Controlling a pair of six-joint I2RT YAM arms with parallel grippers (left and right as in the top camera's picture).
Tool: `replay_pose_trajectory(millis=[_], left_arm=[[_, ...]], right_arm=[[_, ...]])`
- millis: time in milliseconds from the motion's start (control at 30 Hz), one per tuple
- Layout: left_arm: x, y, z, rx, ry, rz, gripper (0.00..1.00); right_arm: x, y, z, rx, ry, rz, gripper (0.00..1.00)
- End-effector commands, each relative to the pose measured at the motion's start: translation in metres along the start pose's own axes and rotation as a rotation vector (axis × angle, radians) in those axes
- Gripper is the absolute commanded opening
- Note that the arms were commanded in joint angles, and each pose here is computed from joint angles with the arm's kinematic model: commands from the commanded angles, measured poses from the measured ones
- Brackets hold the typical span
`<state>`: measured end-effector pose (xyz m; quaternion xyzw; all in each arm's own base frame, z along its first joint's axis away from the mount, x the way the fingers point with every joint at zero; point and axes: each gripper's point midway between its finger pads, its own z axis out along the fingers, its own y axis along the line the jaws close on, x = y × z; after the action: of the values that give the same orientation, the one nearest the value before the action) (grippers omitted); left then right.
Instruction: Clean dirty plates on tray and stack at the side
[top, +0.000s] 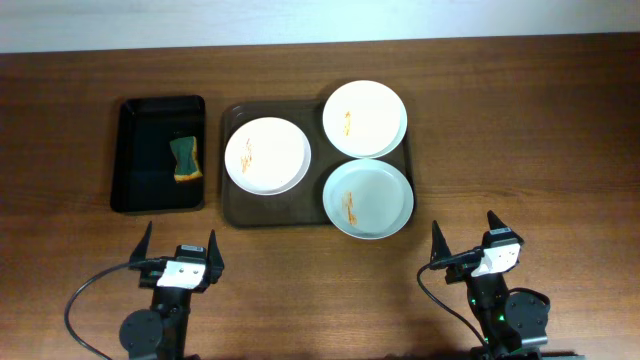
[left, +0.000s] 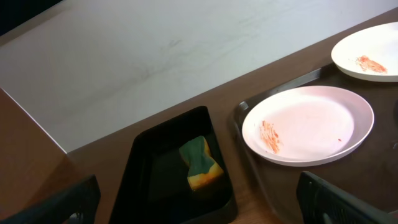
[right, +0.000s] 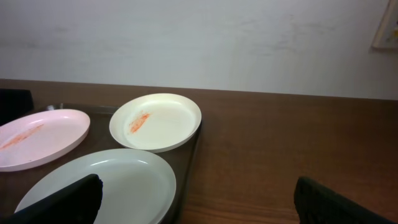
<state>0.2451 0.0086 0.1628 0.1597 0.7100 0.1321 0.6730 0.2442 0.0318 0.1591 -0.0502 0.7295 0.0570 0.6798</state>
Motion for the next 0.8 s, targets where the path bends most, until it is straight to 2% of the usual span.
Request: replay_pose_trajectory(millis=[0,767], left_arm=[[0.0013,-0.0008,0.0,0.003,-0.003,0.015,0.99],[0.0013,-0.0007,0.0,0.003,-0.002,0.016,0.99]], right_arm=[[0.0022,0.001,0.0,-0.003,0.004,-0.003,0.98],[0.002,0.001,0.0,-0.003,0.003,-0.003,0.98]])
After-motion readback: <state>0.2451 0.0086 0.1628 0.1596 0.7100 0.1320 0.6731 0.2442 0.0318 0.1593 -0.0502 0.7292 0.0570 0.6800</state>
